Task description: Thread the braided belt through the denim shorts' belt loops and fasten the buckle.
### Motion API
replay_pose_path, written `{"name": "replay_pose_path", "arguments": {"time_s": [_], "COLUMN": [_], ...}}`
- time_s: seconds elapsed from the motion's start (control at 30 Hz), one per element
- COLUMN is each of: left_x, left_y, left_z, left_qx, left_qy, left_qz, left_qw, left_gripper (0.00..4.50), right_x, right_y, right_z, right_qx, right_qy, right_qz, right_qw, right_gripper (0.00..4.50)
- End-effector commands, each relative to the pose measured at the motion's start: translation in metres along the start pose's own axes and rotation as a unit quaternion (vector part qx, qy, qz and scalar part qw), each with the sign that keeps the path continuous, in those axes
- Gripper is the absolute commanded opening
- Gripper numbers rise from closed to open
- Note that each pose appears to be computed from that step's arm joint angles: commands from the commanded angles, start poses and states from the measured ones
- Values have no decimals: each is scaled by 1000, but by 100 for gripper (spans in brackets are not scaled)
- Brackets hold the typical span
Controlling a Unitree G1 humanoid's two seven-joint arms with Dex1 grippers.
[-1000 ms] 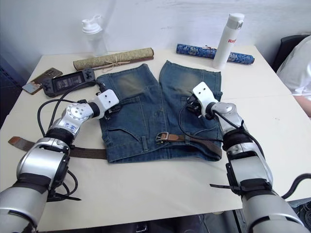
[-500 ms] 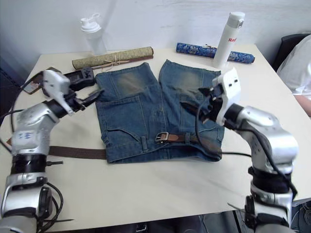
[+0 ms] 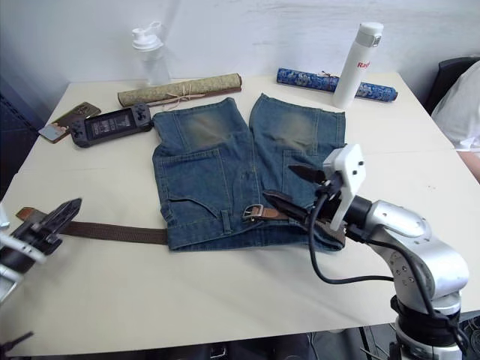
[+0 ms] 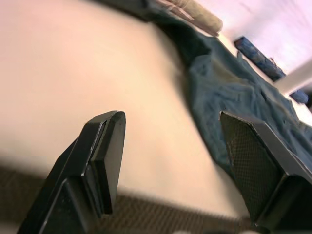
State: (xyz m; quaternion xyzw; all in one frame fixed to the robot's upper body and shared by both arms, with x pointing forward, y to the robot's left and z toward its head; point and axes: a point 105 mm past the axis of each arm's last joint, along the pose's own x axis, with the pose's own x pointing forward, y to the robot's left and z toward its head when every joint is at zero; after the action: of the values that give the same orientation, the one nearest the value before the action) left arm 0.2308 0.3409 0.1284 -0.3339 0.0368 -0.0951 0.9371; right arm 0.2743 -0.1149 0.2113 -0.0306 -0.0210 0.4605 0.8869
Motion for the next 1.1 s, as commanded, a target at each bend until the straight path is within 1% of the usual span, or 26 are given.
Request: {"name": "replay_pose_path", "arguments": {"time_s": [0.03,0.1,0.17,0.23,0.37,0.53,0.7,0.83,0.97,1.03,1.1], "left_x": [-18,-26,-32,-33,-24,-1,17,29,33,37,40], "left_y": [-23,-24,-15,2,19,19,9,8,9,12,13], "left_z": [-5,-17,-30,-33,-35,-42,-42,-35,-34,-32,-32], "left_qx": [-32,-54,-68,-92,-123,-145,-168,-191,-194,-209,-215], "left_qy": [5,25,43,34,25,52,65,39,34,16,8], "left_qz": [-66,-73,-52,-17,27,38,28,23,26,35,41], "left_qw": [997,996,995,995,992,987,983,981,980,977,976], "left_gripper": [338,338,338,338,338,338,338,338,338,338,338], "right_x": [1,3,4,5,4,4,6,7,9,9,9], "right_y": [1,0,-1,-2,-5,-7,-7,-9,-10,-10,-11], "right_z": [4,2,3,5,7,9,12,15,15,15,16], "right_qx": [-34,-37,-37,-40,-46,-51,-55,-57,-57,-57,-57], "right_qy": [-5,-4,-7,-11,-14,-21,-28,-35,-37,-39,-41], "right_qz": [-7,-11,-15,-20,-30,-39,-45,-55,-57,-60,-62], "right_qw": [999,999,999,999,998,998,997,996,996,996,996], "right_gripper": [447,447,447,447,447,447,447,447,447,447,447]}}
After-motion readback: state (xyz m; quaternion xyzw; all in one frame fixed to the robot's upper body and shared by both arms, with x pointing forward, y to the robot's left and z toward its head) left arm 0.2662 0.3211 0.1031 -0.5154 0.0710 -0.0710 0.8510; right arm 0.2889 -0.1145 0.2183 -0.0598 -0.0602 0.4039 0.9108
